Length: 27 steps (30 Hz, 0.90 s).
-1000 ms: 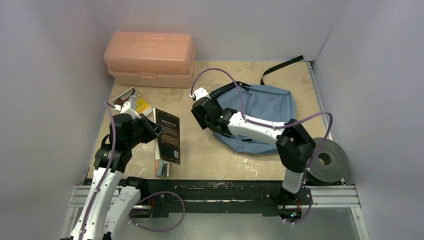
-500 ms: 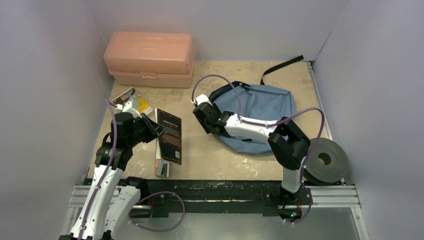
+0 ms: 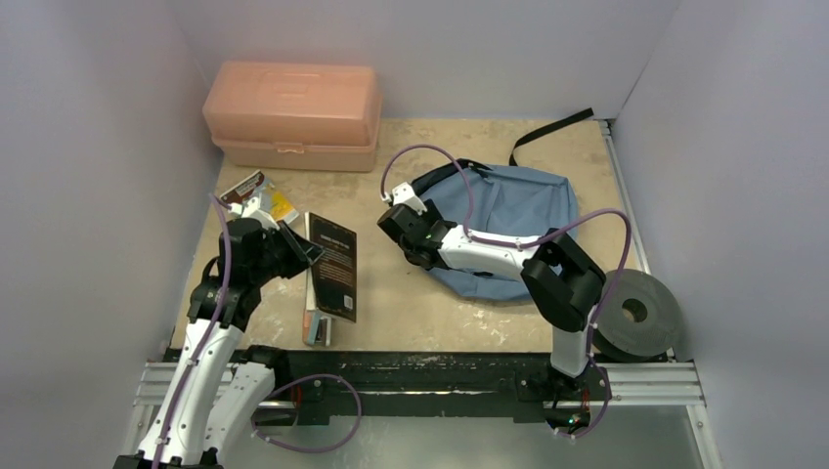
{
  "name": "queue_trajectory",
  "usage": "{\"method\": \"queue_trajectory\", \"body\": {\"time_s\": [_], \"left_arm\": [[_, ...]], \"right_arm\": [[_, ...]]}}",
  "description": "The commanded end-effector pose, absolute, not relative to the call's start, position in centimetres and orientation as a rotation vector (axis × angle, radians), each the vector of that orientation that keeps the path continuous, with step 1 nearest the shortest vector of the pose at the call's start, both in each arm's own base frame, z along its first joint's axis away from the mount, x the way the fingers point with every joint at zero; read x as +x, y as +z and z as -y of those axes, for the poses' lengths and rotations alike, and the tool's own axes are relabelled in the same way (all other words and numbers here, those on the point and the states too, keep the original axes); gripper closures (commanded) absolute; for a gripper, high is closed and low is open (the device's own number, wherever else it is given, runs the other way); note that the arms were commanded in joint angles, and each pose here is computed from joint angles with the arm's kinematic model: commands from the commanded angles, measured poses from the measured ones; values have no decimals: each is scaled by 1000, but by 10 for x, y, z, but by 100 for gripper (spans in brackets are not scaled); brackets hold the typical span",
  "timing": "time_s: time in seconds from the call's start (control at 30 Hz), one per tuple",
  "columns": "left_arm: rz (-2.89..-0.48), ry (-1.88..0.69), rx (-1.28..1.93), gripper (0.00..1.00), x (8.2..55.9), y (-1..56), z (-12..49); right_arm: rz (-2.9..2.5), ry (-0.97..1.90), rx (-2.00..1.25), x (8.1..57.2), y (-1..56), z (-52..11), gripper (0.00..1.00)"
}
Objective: Pack the student bag
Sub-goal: Place the book in the student bag.
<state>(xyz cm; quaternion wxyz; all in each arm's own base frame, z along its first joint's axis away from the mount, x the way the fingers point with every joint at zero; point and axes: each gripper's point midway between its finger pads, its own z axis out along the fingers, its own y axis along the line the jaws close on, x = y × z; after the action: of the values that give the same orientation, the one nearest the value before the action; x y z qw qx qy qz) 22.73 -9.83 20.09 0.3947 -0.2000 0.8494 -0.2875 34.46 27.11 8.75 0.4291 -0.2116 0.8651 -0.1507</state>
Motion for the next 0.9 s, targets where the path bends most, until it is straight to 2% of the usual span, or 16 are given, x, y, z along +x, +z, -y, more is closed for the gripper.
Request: {"method": "queue_trajectory", "body": {"time_s": [0.0, 0.2, 0.33, 0.37, 0.4, 0.43, 0.47, 0.57, 0.67, 0.87], "left_arm": [[-2060, -817, -485, 100, 240, 224, 107], [-2051, -838, -475, 100, 236, 230, 109], [-2050, -840, -470, 100, 232, 231, 109], [-2049, -840, -470, 100, 232, 231, 109], [-2050, -840, -471, 100, 231, 231, 109], [-2050, -841, -472, 100, 231, 230, 109], [-2050, -840, -470, 100, 230, 230, 109], [-2046, -835, -477, 100, 228, 229, 107], [-2030, -808, -489, 100, 225, 231, 102], [-1987, -768, -520, 100, 215, 245, 92]], "right_arm": [[-2084, -380, -454, 366, 98, -280, 36], [-2007, -502, -351, 394, 82, -286, 32], [-1904, -600, -248, 409, 108, -280, 40], [-1887, -601, -241, 411, 114, -280, 51], [-1875, -597, -236, 414, 121, -280, 67], [-1872, -577, -238, 415, 126, -281, 89], [-1870, -522, -271, 416, 133, -287, 100], [-1777, -189, -549, 403, 162, -325, 100], [-1541, 145, -973, 359, 176, -371, 100], [-1342, 548, -1223, 286, 229, -409, 100]]}}
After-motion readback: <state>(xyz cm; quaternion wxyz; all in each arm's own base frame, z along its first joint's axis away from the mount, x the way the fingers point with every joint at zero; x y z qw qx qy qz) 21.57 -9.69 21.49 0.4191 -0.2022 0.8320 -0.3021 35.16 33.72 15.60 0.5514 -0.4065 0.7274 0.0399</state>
